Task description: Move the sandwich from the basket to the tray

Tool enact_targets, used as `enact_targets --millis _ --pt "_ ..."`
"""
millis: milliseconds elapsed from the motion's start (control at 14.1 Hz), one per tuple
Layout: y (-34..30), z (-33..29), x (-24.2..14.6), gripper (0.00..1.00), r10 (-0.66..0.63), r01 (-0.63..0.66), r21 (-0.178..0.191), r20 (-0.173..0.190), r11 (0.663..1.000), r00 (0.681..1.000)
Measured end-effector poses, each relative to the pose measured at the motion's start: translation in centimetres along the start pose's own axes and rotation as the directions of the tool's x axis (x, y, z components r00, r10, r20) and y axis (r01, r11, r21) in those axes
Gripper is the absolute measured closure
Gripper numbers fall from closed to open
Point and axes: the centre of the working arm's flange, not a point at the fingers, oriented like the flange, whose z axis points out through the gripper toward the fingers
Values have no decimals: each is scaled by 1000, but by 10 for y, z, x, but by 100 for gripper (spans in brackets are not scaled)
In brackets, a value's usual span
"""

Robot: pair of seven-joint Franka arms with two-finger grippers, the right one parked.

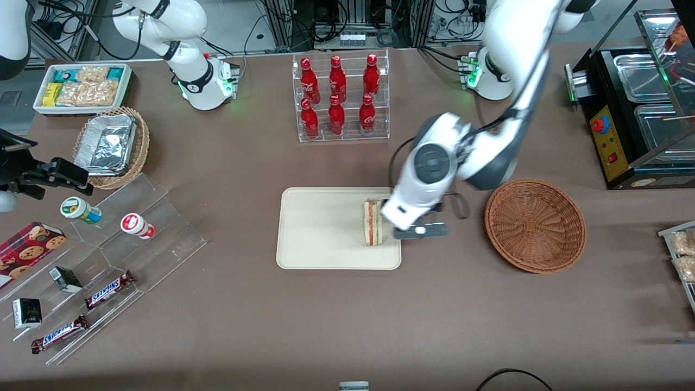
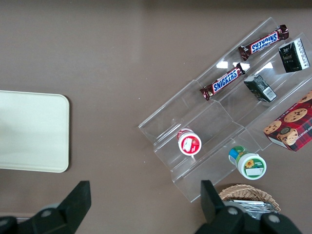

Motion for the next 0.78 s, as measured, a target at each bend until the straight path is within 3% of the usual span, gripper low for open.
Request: enact_targets --millis 213,496,780 --pt "-53 -44 12 0 -70 70 4 -11 998 998" --pt "-139 -89 25 0 -33 32 25 27 999 999" --pt "-211 -130 18 0 -19 18 19 37 1000 999"
